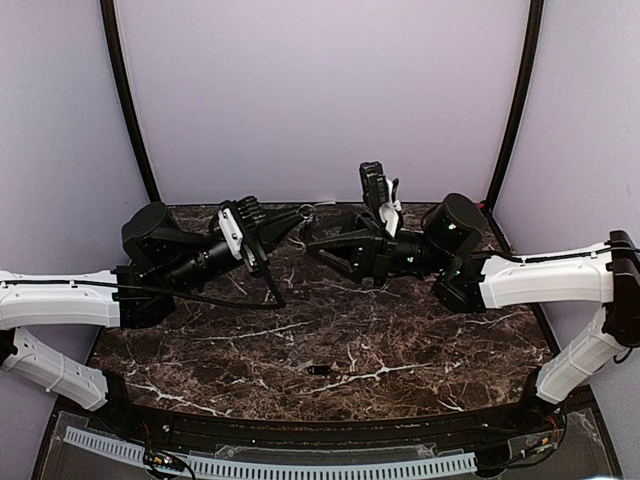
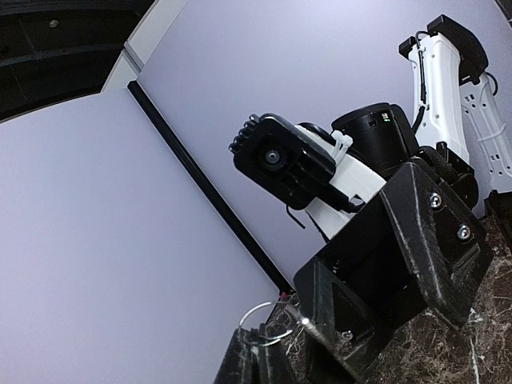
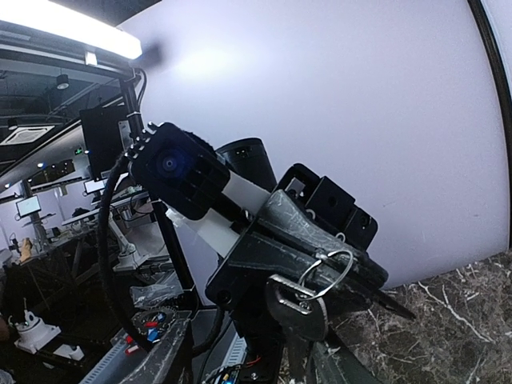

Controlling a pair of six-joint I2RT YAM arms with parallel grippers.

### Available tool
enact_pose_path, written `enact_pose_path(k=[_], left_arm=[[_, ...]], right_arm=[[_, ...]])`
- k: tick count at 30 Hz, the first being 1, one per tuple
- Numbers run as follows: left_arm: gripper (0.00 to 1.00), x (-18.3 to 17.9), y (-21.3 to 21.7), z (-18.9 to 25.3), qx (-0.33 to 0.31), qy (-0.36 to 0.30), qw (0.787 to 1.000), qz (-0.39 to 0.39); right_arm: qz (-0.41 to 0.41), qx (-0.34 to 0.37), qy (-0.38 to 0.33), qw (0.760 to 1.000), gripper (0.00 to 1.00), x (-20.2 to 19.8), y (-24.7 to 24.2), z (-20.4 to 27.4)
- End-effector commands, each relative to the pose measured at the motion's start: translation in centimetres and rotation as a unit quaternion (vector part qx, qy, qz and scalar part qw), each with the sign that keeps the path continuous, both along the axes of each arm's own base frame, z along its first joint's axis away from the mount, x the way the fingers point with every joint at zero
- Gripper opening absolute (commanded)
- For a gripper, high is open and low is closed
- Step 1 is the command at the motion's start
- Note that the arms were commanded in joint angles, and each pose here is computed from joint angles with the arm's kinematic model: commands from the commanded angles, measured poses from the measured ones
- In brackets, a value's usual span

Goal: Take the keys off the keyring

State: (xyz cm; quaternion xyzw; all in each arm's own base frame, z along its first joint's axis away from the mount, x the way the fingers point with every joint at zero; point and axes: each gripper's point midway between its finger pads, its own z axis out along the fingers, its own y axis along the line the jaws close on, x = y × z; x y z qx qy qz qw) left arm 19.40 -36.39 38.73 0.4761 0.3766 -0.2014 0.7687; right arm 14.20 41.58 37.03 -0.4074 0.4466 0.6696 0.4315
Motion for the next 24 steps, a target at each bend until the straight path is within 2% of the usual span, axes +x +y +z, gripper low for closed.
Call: enact_pose_path(k=[1, 14, 24], left_arm=[[0.00, -0.52, 0.24, 1.75, -0.024, -0.004, 1.000, -0.014], [0.00, -0.37, 0.00, 1.65, -0.027, -0.009, 1.000, -0.013], [0.00, -0.94, 0.04, 2.16, -0.052, -0.012, 0.998, -0.032]], right_arm=[[0.017, 0.027, -0.004, 0.999, 0.40, -0.10, -0.03, 1.59], [0.044, 0.035, 0.011, 0.998, 0.00, -0.61, -0.09, 1.88], [0.070, 0.035, 0.019, 0.997, 0.00, -0.84, 0.49, 1.66]])
